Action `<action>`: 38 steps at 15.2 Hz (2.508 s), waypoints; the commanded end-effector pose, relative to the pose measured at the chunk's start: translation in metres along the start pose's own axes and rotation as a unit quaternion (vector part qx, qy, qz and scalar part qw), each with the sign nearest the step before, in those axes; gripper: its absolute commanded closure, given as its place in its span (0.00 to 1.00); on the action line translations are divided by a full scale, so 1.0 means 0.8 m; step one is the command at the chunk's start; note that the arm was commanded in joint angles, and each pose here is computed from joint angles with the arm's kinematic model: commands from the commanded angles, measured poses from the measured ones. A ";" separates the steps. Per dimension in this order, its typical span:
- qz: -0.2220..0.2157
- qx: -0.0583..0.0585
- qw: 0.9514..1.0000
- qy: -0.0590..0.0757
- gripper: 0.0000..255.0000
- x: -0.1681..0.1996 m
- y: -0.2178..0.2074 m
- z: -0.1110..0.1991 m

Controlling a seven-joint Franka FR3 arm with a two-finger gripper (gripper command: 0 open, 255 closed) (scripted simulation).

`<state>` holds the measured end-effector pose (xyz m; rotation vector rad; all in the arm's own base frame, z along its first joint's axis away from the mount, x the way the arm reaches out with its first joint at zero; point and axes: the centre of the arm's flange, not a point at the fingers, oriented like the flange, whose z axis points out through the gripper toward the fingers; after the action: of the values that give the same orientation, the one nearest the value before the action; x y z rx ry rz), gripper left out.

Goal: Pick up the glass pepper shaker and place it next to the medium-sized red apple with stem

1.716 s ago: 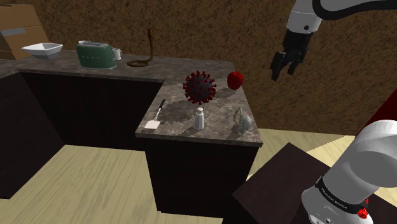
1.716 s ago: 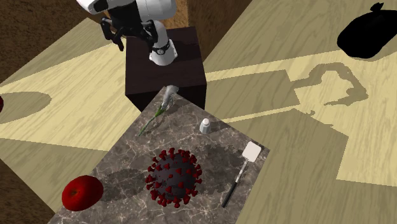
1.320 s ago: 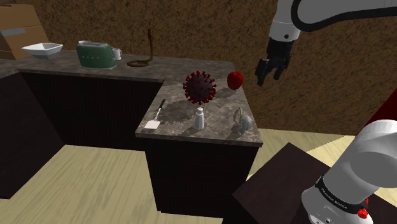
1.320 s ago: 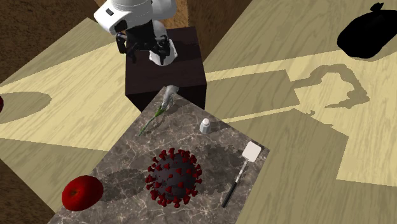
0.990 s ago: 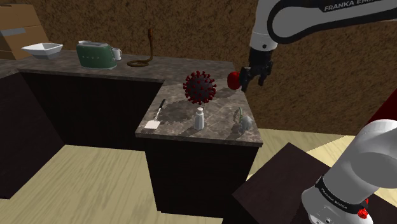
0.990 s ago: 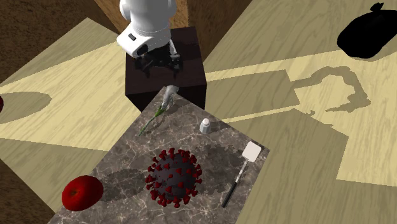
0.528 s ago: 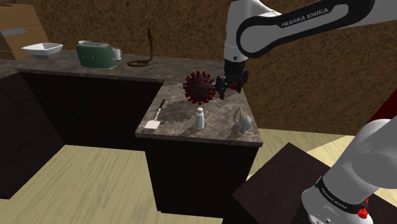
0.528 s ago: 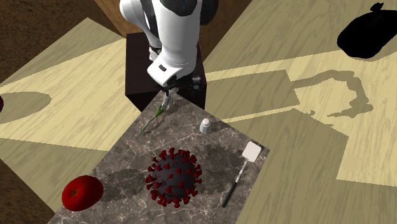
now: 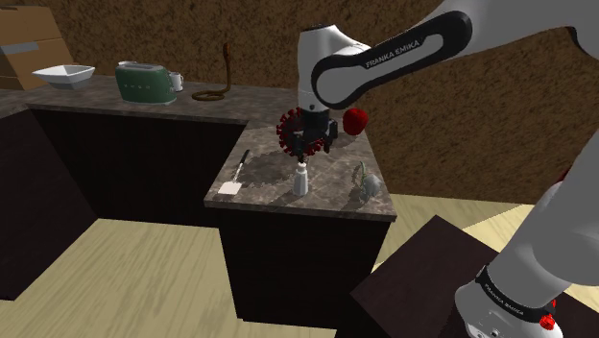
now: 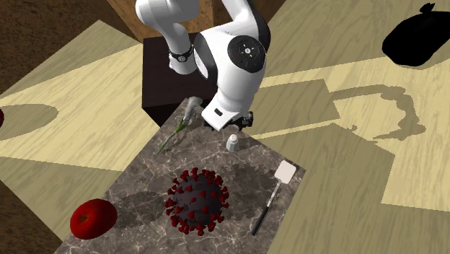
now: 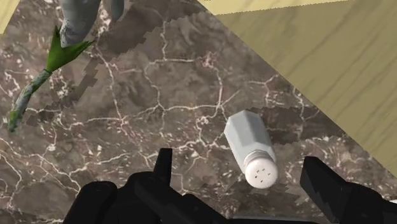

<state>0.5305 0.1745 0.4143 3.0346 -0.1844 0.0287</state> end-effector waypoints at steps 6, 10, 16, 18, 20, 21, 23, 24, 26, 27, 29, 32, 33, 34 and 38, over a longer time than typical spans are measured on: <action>-0.001 0.000 1.000 -0.003 0.00 0.034 -0.042 0.049; -0.001 0.000 1.000 -0.003 0.00 0.034 -0.042 0.075; -0.001 0.000 1.000 -0.003 0.00 0.034 -0.042 0.079; -0.001 0.000 1.000 -0.003 0.00 0.034 -0.042 0.079; -0.001 0.000 1.000 -0.003 1.00 0.034 -0.042 0.079; -0.001 0.000 1.000 -0.003 1.00 0.034 -0.042 0.079; -0.001 0.000 1.000 -0.003 1.00 0.034 -0.042 0.079; -0.001 0.000 1.000 -0.003 1.00 0.034 -0.042 0.079; -0.001 0.000 1.000 -0.003 1.00 0.034 -0.042 0.079; -0.001 0.000 1.000 -0.003 1.00 0.034 -0.042 0.079; -0.001 0.000 1.000 -0.003 1.00 0.034 -0.042 0.072; -0.001 0.000 1.000 -0.003 1.00 0.034 -0.040 0.053; -0.001 0.000 1.000 -0.003 1.00 0.035 -0.039 0.046; -0.001 0.000 1.000 -0.003 1.00 0.035 -0.038 0.039; -0.001 0.000 1.000 -0.003 1.00 0.035 -0.036 0.013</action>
<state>0.5615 0.1985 0.3963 3.0351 -0.1814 0.0207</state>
